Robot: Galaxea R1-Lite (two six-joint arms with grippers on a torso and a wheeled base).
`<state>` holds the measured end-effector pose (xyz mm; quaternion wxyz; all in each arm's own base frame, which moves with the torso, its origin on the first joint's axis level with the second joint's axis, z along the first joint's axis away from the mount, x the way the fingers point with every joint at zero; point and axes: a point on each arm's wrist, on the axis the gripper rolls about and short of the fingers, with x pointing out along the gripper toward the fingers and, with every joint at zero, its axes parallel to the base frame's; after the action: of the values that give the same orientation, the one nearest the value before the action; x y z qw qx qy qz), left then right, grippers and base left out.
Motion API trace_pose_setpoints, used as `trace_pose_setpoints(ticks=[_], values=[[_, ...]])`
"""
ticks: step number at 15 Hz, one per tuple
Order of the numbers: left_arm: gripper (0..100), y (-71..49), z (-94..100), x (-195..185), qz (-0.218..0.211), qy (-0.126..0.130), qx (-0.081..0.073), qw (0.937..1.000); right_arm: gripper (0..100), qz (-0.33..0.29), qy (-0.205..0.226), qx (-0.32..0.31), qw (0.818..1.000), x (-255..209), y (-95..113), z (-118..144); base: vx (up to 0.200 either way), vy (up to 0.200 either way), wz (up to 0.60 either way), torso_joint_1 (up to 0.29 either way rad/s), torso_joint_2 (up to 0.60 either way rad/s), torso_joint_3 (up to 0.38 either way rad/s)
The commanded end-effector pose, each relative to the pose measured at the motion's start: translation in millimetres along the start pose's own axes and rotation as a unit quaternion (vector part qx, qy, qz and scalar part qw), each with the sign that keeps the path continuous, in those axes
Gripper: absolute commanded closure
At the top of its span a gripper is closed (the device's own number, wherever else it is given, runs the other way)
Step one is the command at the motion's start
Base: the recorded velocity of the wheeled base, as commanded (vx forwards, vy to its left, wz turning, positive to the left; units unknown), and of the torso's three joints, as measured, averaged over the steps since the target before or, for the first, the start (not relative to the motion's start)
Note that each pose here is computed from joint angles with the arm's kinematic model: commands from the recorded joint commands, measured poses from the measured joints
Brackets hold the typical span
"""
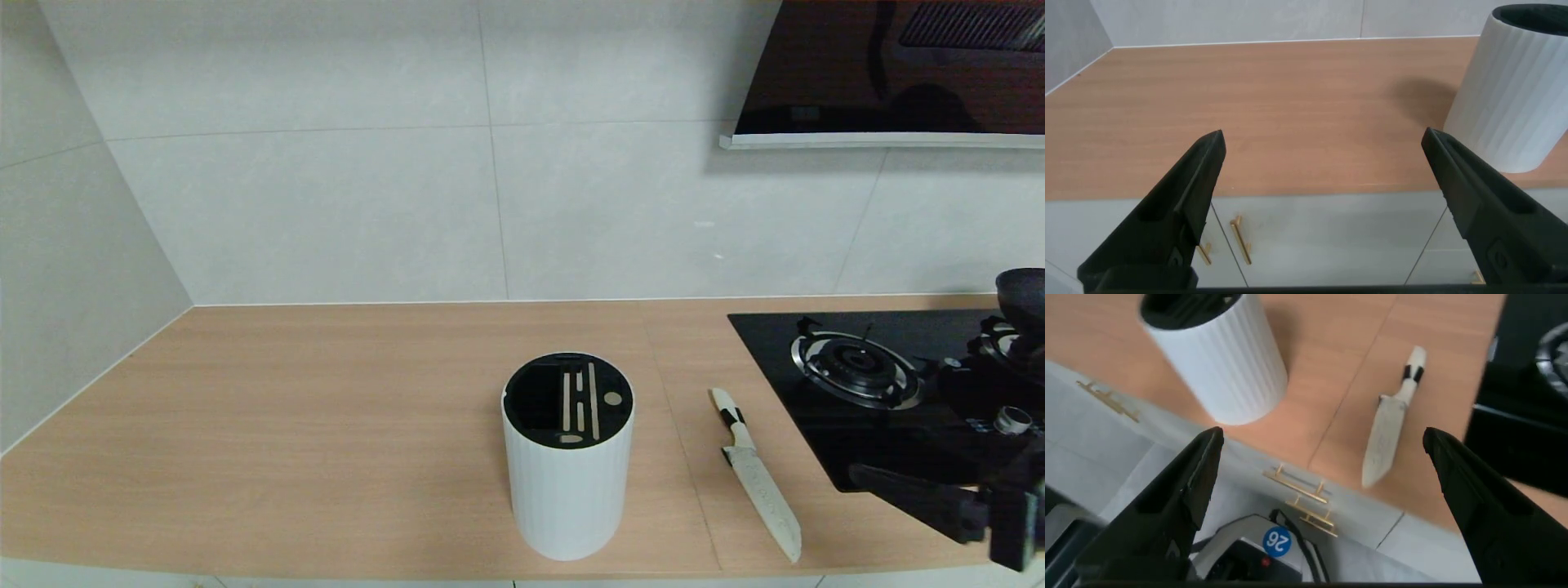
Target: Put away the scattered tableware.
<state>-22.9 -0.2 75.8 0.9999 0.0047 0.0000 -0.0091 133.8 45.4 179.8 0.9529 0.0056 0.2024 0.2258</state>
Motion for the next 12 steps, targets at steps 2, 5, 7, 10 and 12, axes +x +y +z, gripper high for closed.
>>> trace_pose_setpoints(ticks=[2,5,7,10,12], values=[[0,0.0,0.0,0.0,0.0,0.0,0.0,1.0,0,-0.034,0.048,-0.004,0.998,81.0,-8.6,27.0,0.0,0.0,0.0,0.0,0.0,0.0],[0,0.0,0.0,0.0,0.0,0.0,0.0,1.0,0,-0.063,0.089,-0.015,0.994,108.9,-8.5,17.5,0.0,0.0,0.0,0.0,0.0,0.0],[0,0.0,0.0,0.0,0.0,0.0,0.0,1.0,0,-0.079,0.115,-0.014,0.99,120.8,-11.2,8.0,0.0,0.0,0.0,0.0,0.0,0.0],[0,0.0,0.0,0.0,0.0,0.0,0.0,1.0,0,-0.083,0.153,-0.01,0.985,139.4,-14.9,-6.8,0.0,0.0,0.0,0.0,0.0,0.0],[0,0.0,0.0,0.0,0.0,0.0,0.0,1.0,0,-0.09,0.17,-0.009,0.981,152.8,-17.1,-17.3,0.0,0.0,0.0,0.0,0.0,0.0]])
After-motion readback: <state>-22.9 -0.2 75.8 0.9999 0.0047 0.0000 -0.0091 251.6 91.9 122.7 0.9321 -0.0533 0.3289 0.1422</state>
